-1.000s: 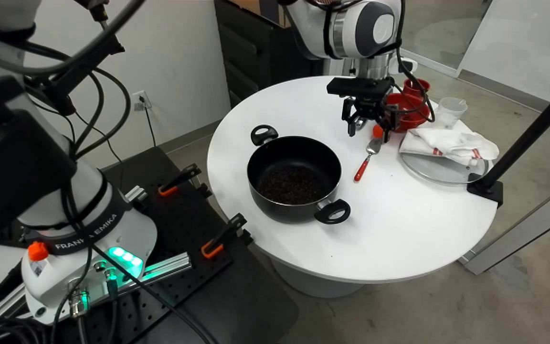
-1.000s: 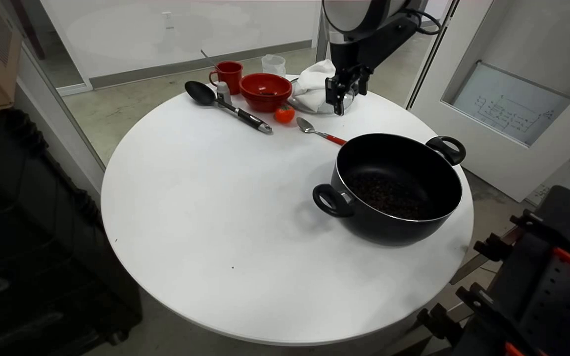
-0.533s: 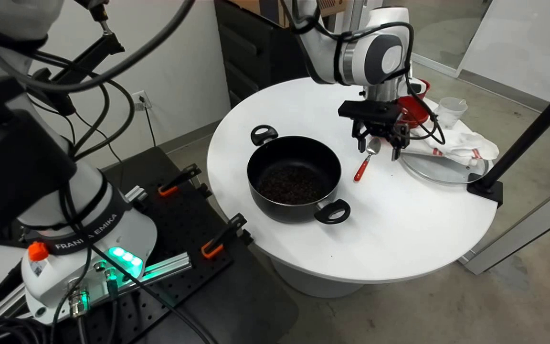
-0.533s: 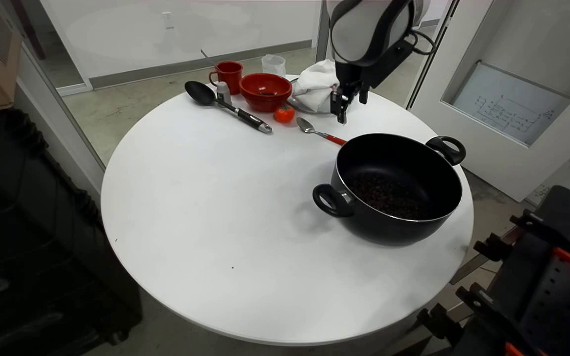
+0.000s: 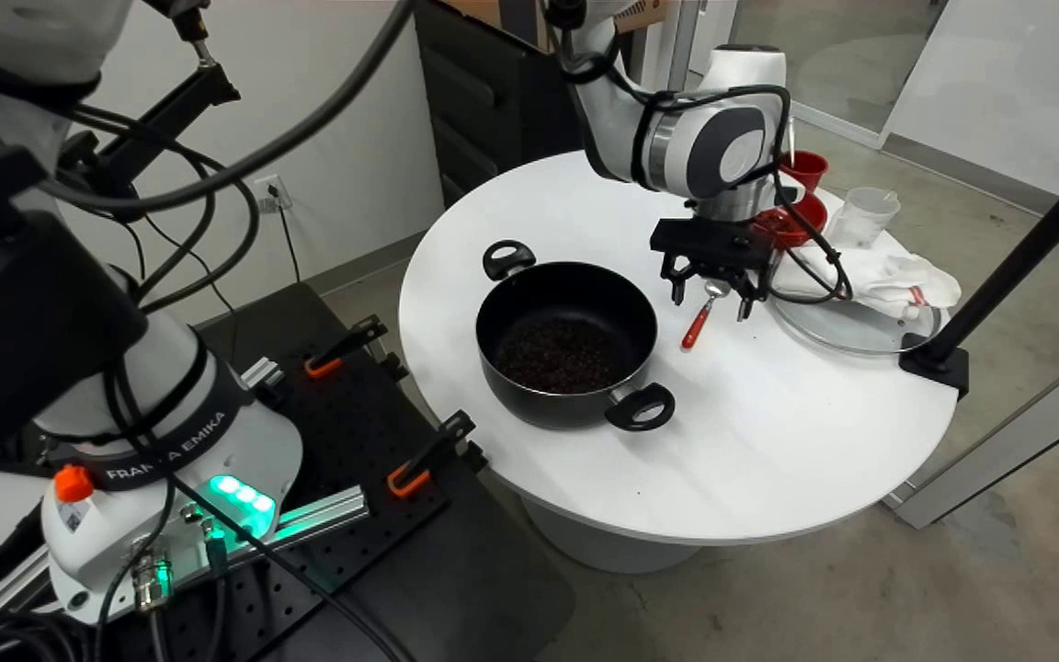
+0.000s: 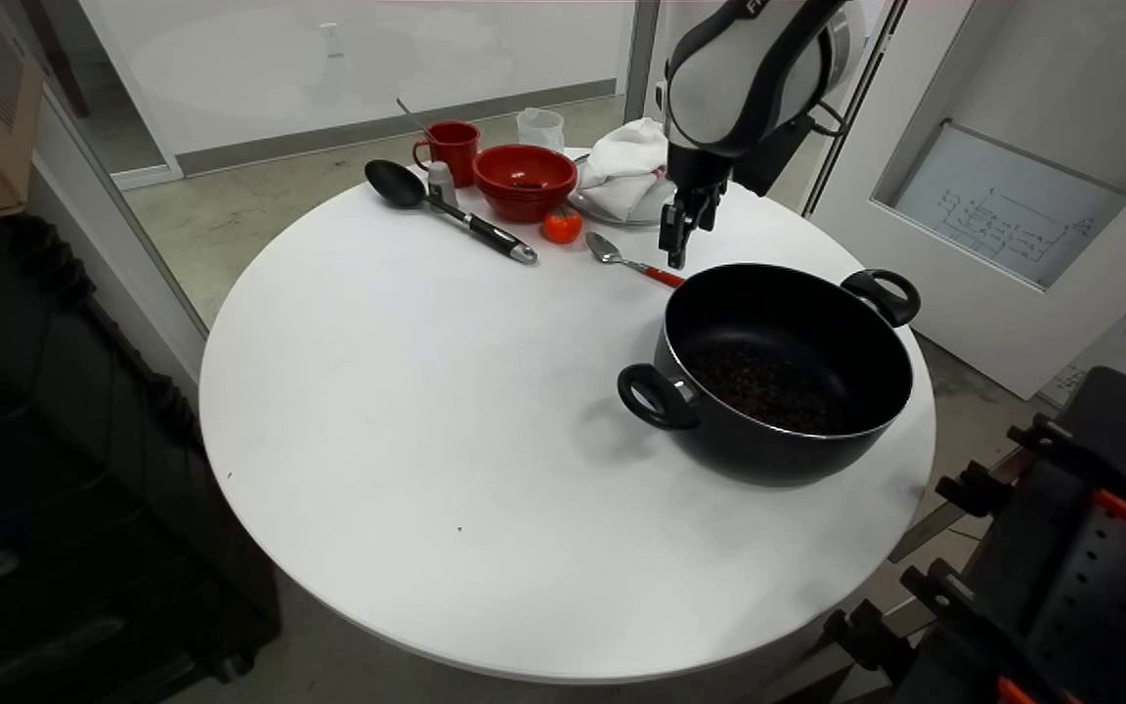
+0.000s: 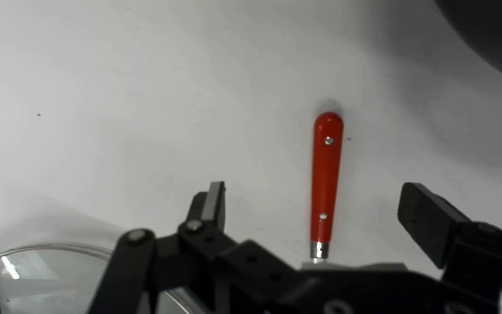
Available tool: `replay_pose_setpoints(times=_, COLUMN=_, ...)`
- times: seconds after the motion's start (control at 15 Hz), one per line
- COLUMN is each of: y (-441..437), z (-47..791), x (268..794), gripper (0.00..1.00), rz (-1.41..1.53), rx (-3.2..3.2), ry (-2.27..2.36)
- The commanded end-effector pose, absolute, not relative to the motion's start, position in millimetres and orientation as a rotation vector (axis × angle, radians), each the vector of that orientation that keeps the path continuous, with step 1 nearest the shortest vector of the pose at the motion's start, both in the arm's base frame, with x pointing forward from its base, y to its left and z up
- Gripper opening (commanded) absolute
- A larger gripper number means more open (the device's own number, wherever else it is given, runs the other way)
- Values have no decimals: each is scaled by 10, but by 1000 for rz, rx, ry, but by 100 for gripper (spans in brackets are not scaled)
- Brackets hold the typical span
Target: Move the black pot to the right then use the spoon to take some contents out of the pot
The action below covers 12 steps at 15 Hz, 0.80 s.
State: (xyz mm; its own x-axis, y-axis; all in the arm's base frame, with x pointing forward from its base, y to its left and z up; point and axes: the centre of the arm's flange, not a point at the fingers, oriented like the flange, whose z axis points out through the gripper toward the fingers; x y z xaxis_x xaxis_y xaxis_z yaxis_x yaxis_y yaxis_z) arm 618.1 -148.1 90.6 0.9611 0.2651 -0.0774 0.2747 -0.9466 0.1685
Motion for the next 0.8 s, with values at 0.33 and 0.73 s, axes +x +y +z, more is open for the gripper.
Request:
replay_pose_setpoints(times=0.33, y=-1708, z=1195, x=6060, gripper=100, rz=-35, rx=3090, ry=325)
replay_pose_setpoints(times=0.73, y=-1683, z=929, x=5859, gripper=100, rz=25, rx=3036, ry=427)
